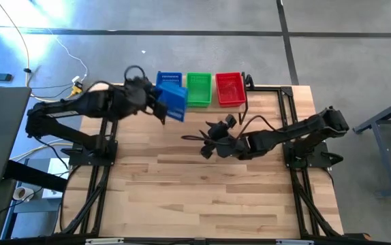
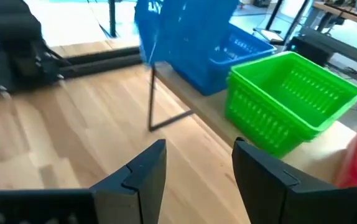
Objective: Stack baskets on shelf by color
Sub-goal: Stack the blue bin on top of the blue bin on the shelf
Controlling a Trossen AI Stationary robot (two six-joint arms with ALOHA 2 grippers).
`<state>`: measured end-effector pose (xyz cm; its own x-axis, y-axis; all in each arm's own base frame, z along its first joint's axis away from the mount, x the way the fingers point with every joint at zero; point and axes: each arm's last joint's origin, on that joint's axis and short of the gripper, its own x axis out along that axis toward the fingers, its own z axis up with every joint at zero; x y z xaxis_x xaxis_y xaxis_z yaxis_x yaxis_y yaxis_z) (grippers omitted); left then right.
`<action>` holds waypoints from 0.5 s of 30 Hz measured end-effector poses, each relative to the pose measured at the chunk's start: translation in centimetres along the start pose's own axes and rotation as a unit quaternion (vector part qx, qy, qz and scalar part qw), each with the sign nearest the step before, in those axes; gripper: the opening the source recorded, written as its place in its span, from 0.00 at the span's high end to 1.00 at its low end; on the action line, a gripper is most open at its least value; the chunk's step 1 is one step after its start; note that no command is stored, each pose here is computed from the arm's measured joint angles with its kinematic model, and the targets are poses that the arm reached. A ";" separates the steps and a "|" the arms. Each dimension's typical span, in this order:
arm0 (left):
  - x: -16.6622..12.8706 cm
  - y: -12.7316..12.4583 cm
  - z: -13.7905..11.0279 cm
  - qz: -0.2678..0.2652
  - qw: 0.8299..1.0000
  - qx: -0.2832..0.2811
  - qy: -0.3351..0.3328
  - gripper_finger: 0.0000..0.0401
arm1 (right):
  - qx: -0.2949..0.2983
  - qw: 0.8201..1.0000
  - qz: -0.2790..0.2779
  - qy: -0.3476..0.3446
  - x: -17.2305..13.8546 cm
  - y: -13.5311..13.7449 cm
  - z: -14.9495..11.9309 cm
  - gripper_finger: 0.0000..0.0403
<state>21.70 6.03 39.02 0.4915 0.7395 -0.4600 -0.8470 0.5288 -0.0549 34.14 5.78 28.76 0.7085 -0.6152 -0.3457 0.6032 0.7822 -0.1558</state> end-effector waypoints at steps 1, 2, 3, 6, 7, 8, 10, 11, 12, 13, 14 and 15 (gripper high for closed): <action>-0.1 0.4 0.5 0.004 1.000 0.000 -0.007 1.00 | -0.005 1.000 -0.004 0.004 0.2 -0.2 -0.1 0.58; -0.2 0.8 1.0 0.009 1.000 0.002 -0.011 1.00 | -0.010 1.000 -0.009 0.009 0.4 -0.4 -0.1 0.58; -0.3 1.2 1.4 0.014 1.000 0.003 -0.017 1.00 | -0.014 1.000 -0.013 0.015 0.5 -0.6 -0.2 0.58; -0.7 2.3 3.0 0.019 0.999 0.000 -0.032 1.00 | -0.018 0.999 -0.027 0.029 1.1 -1.3 -0.4 0.58; -0.9 2.6 3.5 0.015 0.999 -0.002 -0.036 1.00 | -0.019 0.999 -0.031 0.034 1.2 -1.5 -0.5 0.58; -1.0 3.0 4.0 0.013 0.999 -0.004 -0.040 1.00 | -0.018 0.998 -0.035 0.038 1.4 -1.7 -0.6 0.58; -1.5 3.8 5.2 0.011 0.999 -0.010 -0.051 1.00 | -0.014 0.998 -0.042 0.047 1.7 -2.0 -0.7 0.58; -1.7 4.2 5.8 0.010 0.998 -0.014 -0.058 1.00 | -0.010 0.998 -0.044 0.051 1.8 -2.2 -0.8 0.58; -1.8 4.6 6.3 0.008 0.998 -0.019 -0.062 1.00 | -0.011 0.997 -0.045 0.055 1.8 -2.3 -0.8 0.58; -2.0 4.9 6.8 0.007 0.997 -0.023 -0.067 1.00 | -0.012 0.997 -0.044 0.058 1.9 -2.3 -0.9 0.58; -2.0 5.3 7.2 0.004 0.997 -0.028 -0.070 1.00 | -0.013 0.997 -0.040 0.062 1.9 -2.4 -0.9 0.58; -2.1 5.6 7.6 0.002 0.997 -0.033 -0.070 1.00 | -0.015 0.997 -0.038 0.065 1.9 -2.3 -1.0 0.58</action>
<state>17.47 10.62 46.39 0.5074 0.7950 -0.3324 -0.8584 0.5003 -0.1138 33.69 2.89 27.56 0.6066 -0.6562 -0.4489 0.6405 0.7378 -0.2130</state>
